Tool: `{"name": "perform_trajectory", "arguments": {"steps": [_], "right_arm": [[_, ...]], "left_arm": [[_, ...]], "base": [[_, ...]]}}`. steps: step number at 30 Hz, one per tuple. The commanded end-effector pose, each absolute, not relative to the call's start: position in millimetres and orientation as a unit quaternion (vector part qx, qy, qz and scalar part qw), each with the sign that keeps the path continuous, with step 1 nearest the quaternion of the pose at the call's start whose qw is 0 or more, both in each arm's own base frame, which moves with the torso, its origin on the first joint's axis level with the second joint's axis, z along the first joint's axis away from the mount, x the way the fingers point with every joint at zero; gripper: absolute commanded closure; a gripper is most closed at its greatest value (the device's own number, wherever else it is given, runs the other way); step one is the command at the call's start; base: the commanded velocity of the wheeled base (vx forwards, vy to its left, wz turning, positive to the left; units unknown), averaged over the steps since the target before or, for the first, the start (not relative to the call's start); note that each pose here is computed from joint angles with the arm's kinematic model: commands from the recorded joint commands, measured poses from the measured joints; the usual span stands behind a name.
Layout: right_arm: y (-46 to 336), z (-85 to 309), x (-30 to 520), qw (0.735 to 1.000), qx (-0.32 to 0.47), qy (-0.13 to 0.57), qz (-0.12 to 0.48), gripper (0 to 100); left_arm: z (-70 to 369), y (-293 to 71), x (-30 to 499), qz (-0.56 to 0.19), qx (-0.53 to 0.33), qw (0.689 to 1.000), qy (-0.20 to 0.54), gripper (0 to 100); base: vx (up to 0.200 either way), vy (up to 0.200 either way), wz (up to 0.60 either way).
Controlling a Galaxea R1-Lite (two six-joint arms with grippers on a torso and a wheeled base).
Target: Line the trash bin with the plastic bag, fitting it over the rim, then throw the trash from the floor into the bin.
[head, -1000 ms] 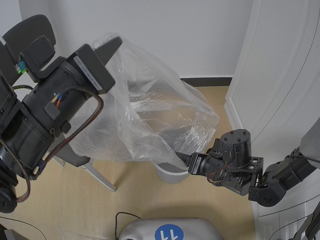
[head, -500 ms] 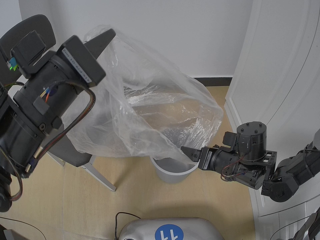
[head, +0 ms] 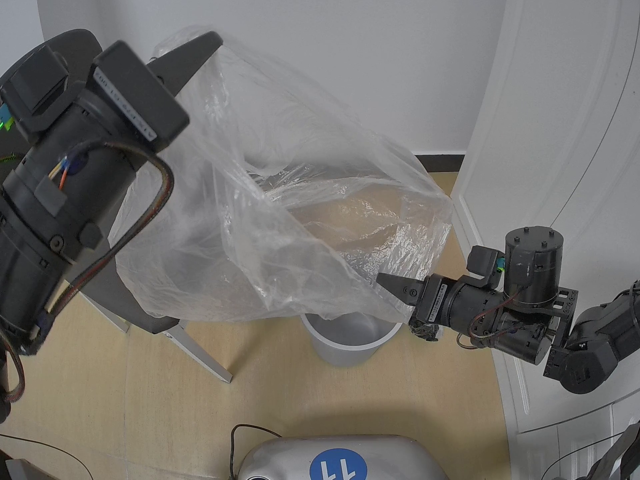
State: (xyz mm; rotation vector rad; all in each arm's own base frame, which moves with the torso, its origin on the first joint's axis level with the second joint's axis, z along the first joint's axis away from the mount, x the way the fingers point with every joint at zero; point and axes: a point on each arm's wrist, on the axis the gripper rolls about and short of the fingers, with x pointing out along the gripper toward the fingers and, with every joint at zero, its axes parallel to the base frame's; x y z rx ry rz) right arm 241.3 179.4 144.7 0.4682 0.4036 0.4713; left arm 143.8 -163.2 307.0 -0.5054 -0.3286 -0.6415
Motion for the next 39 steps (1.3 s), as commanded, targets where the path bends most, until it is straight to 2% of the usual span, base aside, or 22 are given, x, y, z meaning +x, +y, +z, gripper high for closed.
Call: {"name": "perform_trajectory", "arguments": {"steps": [1,7,17,24,39], "right_arm": [[178,150,242,0.923,0.240,0.188,0.233,0],[179,153,244,0.912,0.270,0.194,0.242,0],[178,156,242,0.912,0.273,0.189,0.243,0],[171,142,232,0.919,0.216,0.217,0.249,0],[171,136,230,0.918,0.207,0.228,0.251,0]], "left_arm": [[309,-162,141,-0.313,-0.248,0.902,-0.162,100],[312,-160,139,-0.315,-0.252,0.900,-0.166,100],[312,-161,138,-0.317,-0.252,0.899,-0.165,100],[314,-159,140,-0.311,-0.253,0.900,-0.170,100],[317,-158,140,-0.302,-0.259,0.901,-0.175,100]], "base": [[0.000,0.000,0.00],[0.000,0.000,0.00],[0.000,0.000,0.00],[0.000,0.000,0.00],[0.000,0.000,0.00]]}}
